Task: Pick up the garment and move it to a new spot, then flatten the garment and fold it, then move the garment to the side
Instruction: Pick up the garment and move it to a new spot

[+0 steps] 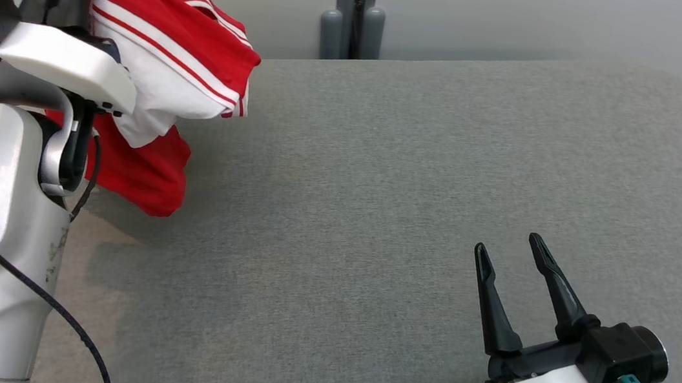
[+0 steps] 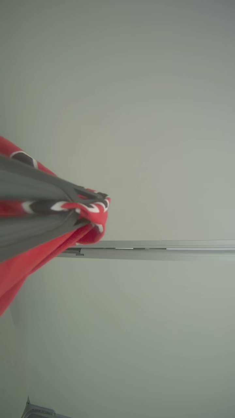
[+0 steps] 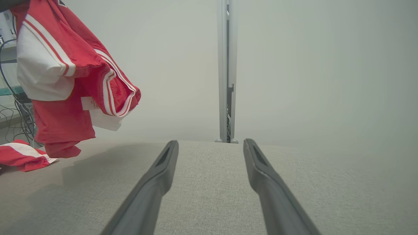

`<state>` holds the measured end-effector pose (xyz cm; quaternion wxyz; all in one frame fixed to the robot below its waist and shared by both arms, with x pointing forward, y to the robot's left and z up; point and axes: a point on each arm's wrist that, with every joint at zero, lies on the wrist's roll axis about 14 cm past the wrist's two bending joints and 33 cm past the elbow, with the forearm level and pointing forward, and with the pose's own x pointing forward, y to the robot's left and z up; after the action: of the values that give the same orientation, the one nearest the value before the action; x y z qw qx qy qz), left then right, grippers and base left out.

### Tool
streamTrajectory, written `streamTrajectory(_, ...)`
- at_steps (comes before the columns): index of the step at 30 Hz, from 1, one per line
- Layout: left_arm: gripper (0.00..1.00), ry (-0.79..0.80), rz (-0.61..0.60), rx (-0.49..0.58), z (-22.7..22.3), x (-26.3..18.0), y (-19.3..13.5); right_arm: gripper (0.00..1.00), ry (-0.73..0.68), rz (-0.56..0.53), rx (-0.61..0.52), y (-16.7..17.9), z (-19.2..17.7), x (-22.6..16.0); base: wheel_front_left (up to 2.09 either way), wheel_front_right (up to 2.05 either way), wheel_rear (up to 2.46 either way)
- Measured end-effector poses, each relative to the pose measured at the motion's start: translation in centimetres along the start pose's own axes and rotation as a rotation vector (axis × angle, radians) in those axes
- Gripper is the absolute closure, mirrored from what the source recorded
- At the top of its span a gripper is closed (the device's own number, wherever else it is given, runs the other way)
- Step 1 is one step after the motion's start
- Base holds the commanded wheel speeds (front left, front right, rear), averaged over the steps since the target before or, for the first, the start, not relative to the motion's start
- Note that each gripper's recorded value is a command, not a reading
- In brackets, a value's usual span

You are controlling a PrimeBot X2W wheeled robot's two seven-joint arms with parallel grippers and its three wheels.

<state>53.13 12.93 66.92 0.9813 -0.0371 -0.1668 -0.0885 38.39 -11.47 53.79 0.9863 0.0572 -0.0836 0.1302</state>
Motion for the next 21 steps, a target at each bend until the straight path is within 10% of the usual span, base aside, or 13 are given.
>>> streamTrajectory(21, 1.0, 0.236, -0.451, 0.079, -10.5, -2.1, -17.1, 0.0, 0.012, -0.195, -0.03, -5.1, 0.7, -4.5, 0.0, 0.0, 0.0)
